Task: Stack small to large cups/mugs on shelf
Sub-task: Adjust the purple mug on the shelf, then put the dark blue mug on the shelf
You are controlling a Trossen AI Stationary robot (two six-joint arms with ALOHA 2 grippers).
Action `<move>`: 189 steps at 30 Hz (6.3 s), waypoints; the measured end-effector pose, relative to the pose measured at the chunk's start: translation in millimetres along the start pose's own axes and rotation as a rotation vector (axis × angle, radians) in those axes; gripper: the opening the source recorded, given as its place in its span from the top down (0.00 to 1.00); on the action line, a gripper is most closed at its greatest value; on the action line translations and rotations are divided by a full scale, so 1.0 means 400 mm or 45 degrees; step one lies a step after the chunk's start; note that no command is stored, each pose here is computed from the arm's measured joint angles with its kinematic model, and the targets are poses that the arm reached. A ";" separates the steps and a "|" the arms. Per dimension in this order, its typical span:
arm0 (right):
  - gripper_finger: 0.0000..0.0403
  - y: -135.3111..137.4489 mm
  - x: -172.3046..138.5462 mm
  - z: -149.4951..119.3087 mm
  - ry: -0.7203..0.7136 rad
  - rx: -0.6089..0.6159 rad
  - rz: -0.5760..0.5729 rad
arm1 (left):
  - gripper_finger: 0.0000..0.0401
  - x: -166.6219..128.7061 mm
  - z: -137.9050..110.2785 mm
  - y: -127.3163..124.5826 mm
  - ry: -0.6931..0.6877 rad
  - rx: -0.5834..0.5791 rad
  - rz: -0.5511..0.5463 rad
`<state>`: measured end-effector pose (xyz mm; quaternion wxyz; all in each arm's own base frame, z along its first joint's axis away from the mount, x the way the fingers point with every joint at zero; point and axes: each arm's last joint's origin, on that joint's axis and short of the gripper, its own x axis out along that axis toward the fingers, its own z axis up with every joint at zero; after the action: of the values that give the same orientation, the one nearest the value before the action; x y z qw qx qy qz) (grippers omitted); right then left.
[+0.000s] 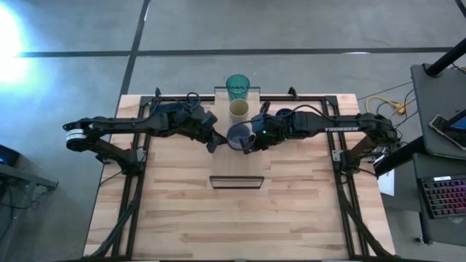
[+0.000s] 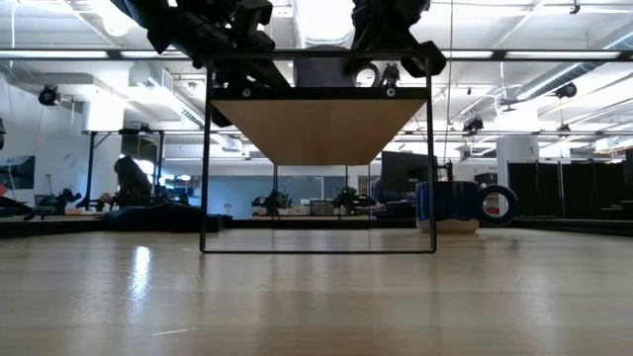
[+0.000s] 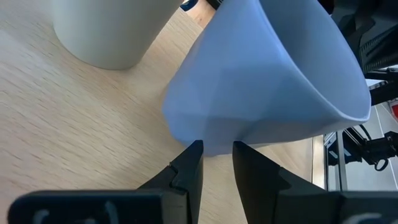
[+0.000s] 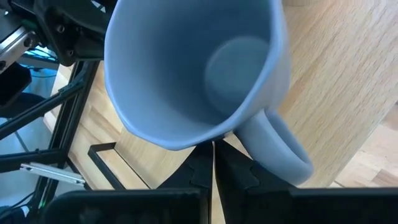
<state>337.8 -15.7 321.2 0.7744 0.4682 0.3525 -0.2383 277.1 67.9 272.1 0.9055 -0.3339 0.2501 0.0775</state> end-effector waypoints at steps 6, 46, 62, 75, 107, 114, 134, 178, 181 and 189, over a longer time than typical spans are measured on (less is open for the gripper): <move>0.98 -0.003 0.000 0.006 -0.009 -0.002 -0.004 | 0.82 0.000 0.000 0.000 -0.001 0.000 0.004; 0.94 -0.016 -0.103 -0.013 -0.018 -0.056 0.003 | 0.82 -0.104 0.003 -0.029 -0.080 0.051 0.020; 0.77 -0.074 -0.167 -0.040 -0.019 -0.008 -0.270 | 0.82 -0.132 -0.007 -0.026 -0.082 0.093 0.110; 0.80 -0.191 -0.178 -0.032 0.101 0.016 -0.555 | 0.82 -0.132 -0.009 -0.025 -0.076 0.092 0.113; 0.67 -0.540 -0.121 0.123 -0.208 0.641 -0.664 | 0.82 -0.114 -0.042 0.001 -0.017 0.073 0.144; 0.66 -0.572 -0.081 0.145 -0.103 0.671 -0.684 | 0.82 -0.113 -0.044 0.002 -0.016 0.044 0.145; 0.80 -0.606 0.004 0.163 0.025 0.612 -0.779 | 0.82 -0.111 -0.048 0.005 -0.009 0.039 0.149; 0.95 -0.564 -0.032 0.165 0.039 0.383 -0.779 | 0.82 -0.111 -0.049 0.006 -0.007 0.037 0.151; 0.95 -0.523 -0.075 0.164 0.026 0.339 -0.753 | 0.82 -0.111 -0.049 0.006 -0.007 0.038 0.151; 0.95 -0.395 -0.202 0.123 0.059 0.202 -0.742 | 0.82 -0.111 -0.048 0.006 -0.008 0.038 0.150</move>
<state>191.9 -127.4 310.7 0.6262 0.4119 0.4697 -0.4665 230.3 58.4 280.6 0.9050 -0.3047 0.2678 0.1281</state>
